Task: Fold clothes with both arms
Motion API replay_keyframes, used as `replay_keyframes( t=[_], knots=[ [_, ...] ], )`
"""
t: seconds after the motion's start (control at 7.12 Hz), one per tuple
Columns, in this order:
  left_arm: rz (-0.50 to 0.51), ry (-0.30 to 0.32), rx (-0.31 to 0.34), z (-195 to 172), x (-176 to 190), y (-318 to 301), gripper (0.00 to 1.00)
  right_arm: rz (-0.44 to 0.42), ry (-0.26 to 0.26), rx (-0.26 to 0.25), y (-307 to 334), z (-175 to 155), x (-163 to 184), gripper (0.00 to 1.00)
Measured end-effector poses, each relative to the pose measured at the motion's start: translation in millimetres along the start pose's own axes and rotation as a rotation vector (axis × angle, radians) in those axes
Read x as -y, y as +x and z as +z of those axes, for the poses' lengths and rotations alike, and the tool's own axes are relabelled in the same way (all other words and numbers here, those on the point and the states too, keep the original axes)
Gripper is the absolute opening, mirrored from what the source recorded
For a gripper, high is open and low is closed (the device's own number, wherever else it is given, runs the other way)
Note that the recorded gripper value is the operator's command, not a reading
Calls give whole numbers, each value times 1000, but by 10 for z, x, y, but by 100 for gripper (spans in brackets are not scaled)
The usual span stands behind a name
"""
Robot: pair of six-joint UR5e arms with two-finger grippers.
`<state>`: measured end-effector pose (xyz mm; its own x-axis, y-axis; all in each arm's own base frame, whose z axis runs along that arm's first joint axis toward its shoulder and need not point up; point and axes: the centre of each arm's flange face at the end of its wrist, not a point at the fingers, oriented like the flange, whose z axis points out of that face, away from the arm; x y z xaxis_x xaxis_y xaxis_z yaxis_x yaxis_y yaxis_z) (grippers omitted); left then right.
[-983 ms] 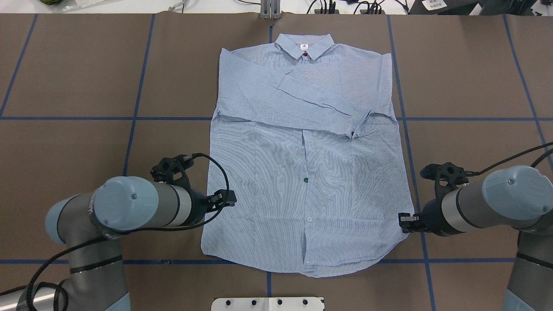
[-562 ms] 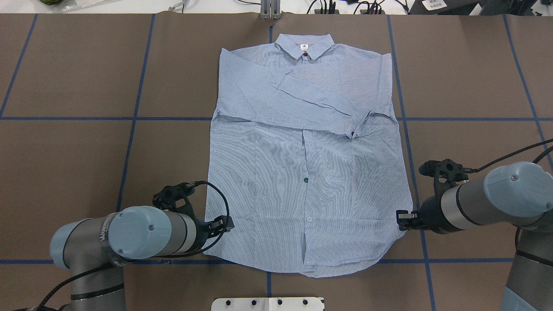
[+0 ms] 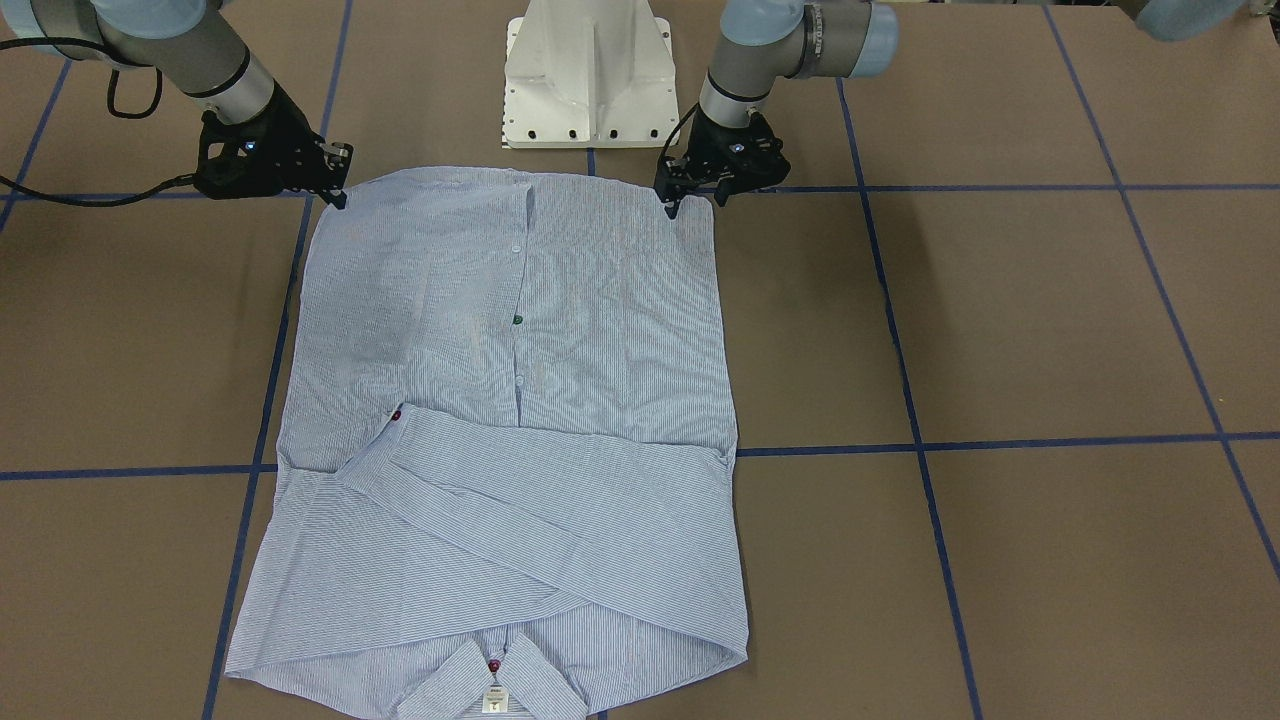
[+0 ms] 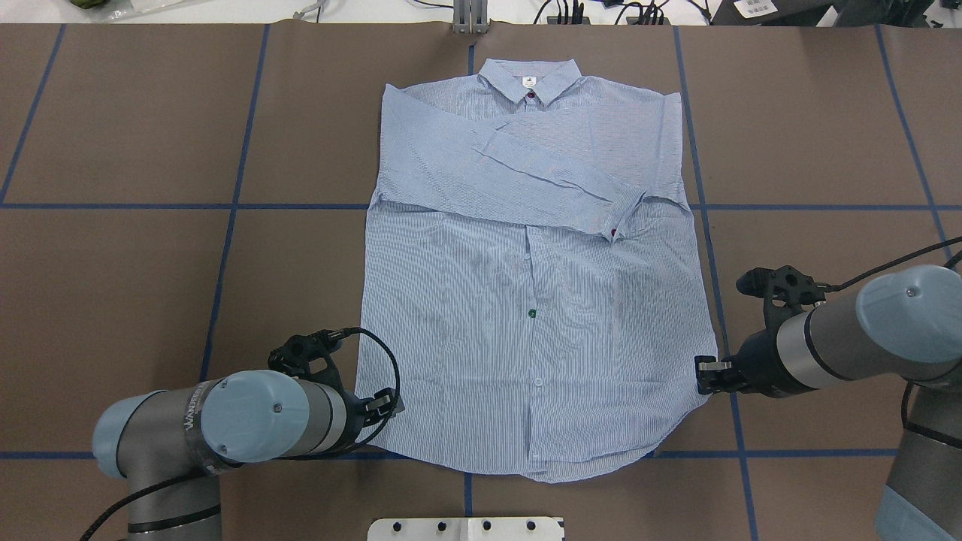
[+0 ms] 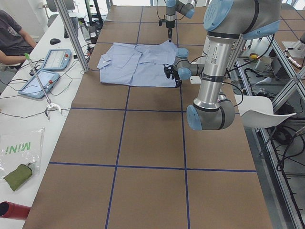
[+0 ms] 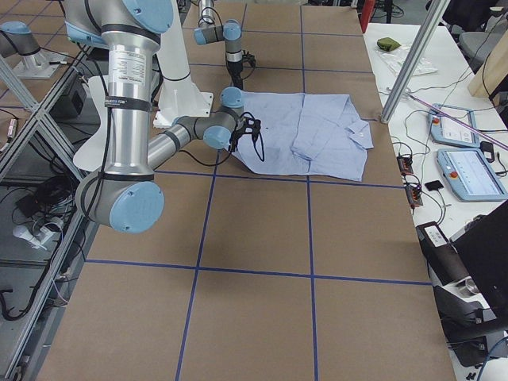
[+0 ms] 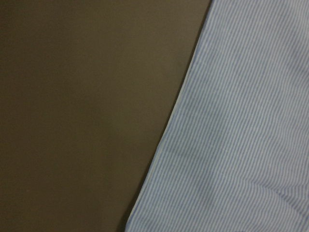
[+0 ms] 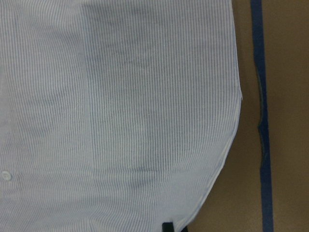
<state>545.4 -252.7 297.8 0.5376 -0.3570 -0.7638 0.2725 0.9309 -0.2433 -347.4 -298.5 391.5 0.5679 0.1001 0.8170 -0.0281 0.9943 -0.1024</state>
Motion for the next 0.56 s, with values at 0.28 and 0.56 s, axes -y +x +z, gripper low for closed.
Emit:
replay_keyframes(
  t=[0.28, 0.56],
  knots=[
    [0, 1, 10, 29, 0, -20, 73, 3, 0, 2, 3, -15, 16, 0],
    [-2, 6, 36, 57, -1, -38, 67, 3, 0, 3, 2, -17, 19, 0]
  ],
)
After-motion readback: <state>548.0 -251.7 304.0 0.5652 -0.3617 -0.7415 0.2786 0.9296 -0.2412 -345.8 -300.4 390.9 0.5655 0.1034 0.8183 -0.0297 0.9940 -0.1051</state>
